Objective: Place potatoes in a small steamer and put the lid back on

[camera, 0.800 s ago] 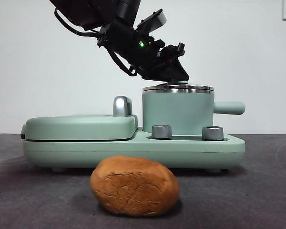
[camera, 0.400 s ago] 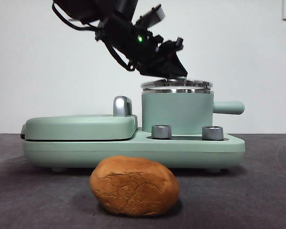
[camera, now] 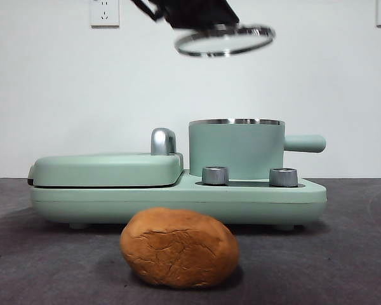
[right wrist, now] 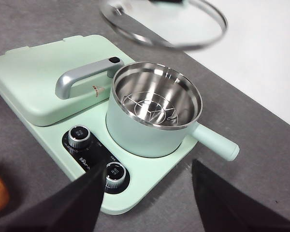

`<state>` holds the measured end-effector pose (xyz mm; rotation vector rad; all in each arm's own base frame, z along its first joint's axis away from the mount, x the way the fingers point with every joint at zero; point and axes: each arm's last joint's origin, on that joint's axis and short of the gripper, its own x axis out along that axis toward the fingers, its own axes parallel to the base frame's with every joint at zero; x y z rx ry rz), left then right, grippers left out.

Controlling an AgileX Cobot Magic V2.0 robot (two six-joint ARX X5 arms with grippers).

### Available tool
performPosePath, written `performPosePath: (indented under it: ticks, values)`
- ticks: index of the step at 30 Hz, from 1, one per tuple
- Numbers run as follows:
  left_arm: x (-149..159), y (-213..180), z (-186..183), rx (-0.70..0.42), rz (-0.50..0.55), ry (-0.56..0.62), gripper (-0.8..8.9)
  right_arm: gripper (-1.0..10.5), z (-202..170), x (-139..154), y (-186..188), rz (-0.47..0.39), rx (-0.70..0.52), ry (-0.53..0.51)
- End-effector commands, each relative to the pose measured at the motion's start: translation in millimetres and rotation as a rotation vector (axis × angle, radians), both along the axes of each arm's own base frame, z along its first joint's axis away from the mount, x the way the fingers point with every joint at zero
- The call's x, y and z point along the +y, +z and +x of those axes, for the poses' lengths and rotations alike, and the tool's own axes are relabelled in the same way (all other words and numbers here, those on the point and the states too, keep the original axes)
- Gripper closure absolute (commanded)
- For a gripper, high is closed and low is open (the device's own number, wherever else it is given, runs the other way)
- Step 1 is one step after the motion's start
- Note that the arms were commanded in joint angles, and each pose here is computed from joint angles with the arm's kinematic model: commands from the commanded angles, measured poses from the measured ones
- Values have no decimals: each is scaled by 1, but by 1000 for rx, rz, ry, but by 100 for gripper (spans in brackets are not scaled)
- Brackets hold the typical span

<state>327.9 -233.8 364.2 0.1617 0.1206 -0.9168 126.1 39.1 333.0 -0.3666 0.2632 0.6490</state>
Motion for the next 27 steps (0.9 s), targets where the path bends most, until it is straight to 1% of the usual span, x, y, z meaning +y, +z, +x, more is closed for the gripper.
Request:
performPosePath:
  ticks: [1,3,6,8,12,14,17,19,21,23,27]
  values:
    - [10,24,-15,1,0,39,798,668,0,1,6,20,-13,1]
    - [20,34,-28,16,38,69,798,668,0,1,6,20,-14,2]
    - [34,48,-47,24,61,74,796,668,-1,2,6,21,-14,14]
    - [43,56,-59,36,79,101,796,668,-1,4,6,21,-14,27]
    - [63,63,-86,53,113,135,795,668,-3,9,6,21,-14,65]
    - [73,61,-99,49,113,149,795,667,-4,11,6,21,-13,86]
    - [92,51,-120,62,109,208,796,665,-6,17,6,21,-11,129]
    - [106,43,-135,76,95,241,796,637,-8,20,6,29,-2,151]
    - [119,33,-152,97,68,266,796,591,-8,26,4,40,21,183]
    - [131,24,-167,117,49,289,797,587,-7,31,2,42,46,213]
    - [154,10,-196,149,33,345,798,587,0,50,-6,12,112,302]
